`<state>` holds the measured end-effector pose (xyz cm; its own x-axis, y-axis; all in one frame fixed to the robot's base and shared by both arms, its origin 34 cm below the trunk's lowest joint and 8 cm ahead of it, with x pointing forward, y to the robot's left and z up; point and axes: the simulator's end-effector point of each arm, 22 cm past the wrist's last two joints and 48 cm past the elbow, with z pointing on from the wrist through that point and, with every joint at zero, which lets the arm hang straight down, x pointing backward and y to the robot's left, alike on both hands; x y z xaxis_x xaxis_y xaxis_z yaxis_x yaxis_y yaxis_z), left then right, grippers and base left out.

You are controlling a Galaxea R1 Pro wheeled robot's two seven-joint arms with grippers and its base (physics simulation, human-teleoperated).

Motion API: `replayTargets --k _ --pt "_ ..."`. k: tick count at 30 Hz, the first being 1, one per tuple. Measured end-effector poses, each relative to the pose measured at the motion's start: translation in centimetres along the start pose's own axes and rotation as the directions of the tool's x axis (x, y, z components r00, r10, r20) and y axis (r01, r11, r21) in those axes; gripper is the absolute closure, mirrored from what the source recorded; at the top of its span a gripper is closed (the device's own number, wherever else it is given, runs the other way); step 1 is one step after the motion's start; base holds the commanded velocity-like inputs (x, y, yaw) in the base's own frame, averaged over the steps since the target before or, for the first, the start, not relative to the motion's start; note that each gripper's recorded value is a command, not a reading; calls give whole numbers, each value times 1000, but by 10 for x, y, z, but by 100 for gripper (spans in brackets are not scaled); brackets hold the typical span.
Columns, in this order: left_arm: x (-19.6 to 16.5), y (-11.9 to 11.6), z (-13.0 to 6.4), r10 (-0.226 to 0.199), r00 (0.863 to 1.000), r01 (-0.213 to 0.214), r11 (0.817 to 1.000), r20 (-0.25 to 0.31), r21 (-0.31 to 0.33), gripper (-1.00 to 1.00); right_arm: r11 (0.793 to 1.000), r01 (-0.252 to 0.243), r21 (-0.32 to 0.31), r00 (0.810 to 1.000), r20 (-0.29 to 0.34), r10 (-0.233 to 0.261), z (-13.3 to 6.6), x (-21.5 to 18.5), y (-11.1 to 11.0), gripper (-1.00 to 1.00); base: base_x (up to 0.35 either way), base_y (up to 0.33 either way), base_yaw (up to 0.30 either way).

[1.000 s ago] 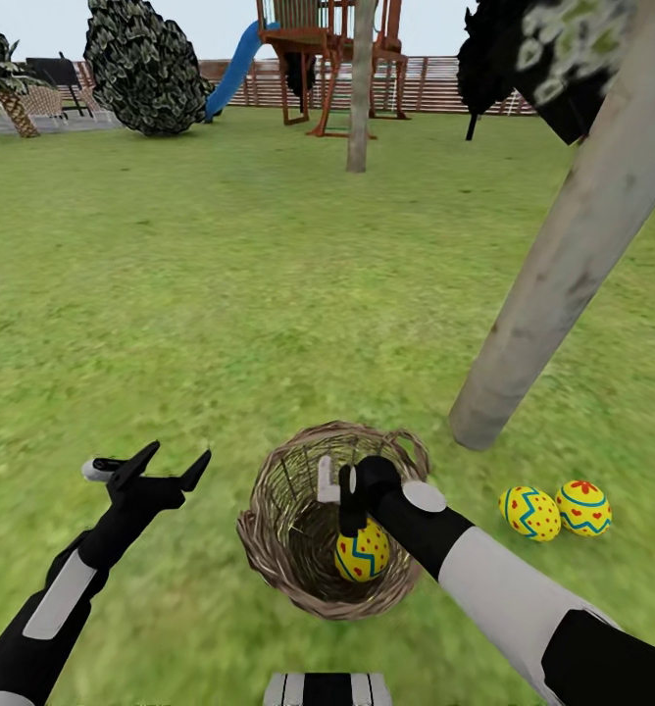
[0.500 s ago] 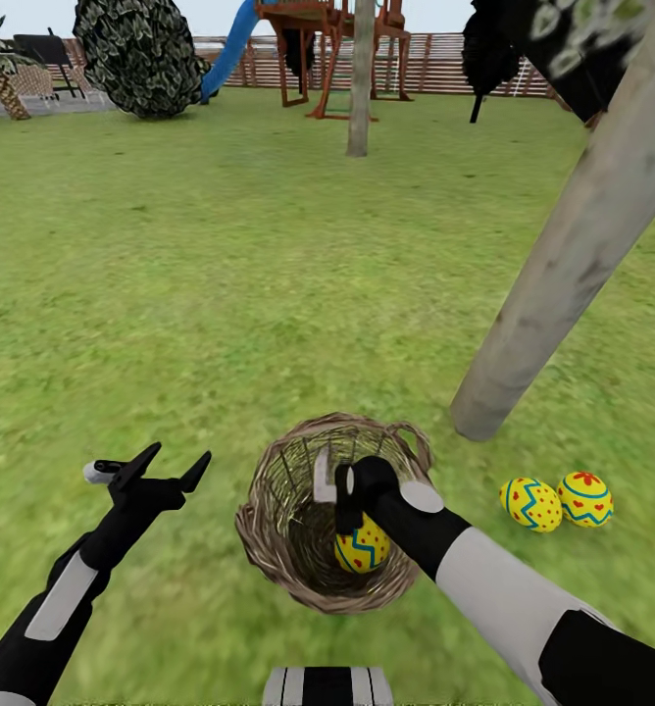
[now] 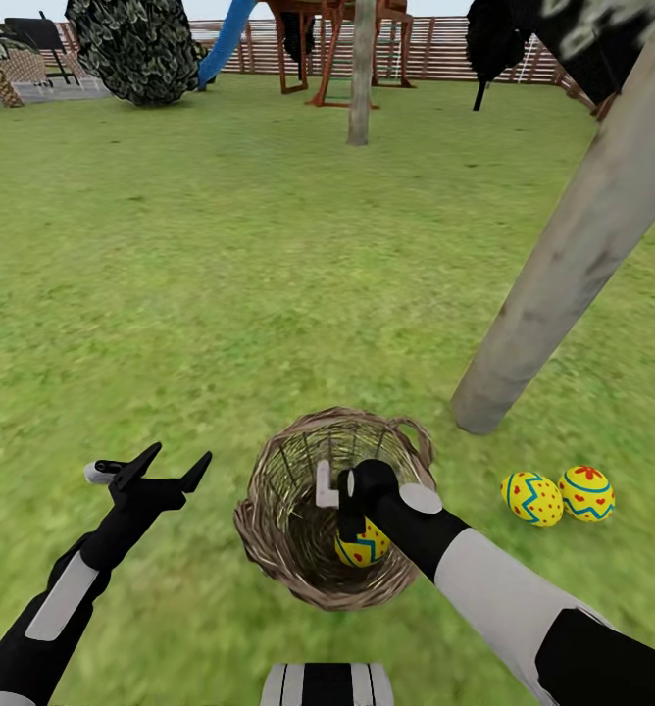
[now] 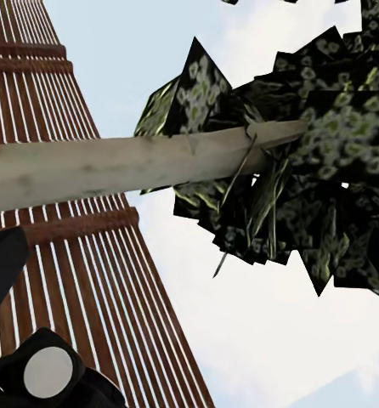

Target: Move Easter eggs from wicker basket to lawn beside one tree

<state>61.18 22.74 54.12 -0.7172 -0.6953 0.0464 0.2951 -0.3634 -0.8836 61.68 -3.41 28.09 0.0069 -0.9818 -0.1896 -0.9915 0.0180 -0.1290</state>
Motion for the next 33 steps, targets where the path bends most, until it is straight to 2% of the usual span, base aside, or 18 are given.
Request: replayTargets --k 9,12,15,18,21,26,33 --pt "-1 17 -8 -21 1000 21 1000 12 -23 -100 999 -11 -37 1000 -4 11 17 5 11 -100 0 0 0" --pt "-1 19 -9 -23 1000 24 999 14 -25 -100 997 -18 -75 1000 -17 16 22 11 21 -100 0 0 0" --pt "-3 19 -16 -7 1000 8 999 24 -39 -100 999 20 -46 999 -33 -21 22 15 10 -100 0 0 0" --pt "-2 20 -15 -6 1000 7 999 25 -38 -100 998 51 -39 998 -35 -52 22 14 9 -100 0 0 0" --pt "-3 24 -17 -3 999 4 999 33 -43 -100 996 62 -59 997 -40 -64 30 14 19 -100 0 0 0" --pt "-3 32 -21 -12 999 14 998 39 -53 -100 995 76 -62 995 -55 -79 38 18 21 -100 0 0 0" --pt "-4 45 -27 -27 998 30 997 48 -71 -100 993 70 -90 996 -56 -75 52 22 31 -100 0 0 0"
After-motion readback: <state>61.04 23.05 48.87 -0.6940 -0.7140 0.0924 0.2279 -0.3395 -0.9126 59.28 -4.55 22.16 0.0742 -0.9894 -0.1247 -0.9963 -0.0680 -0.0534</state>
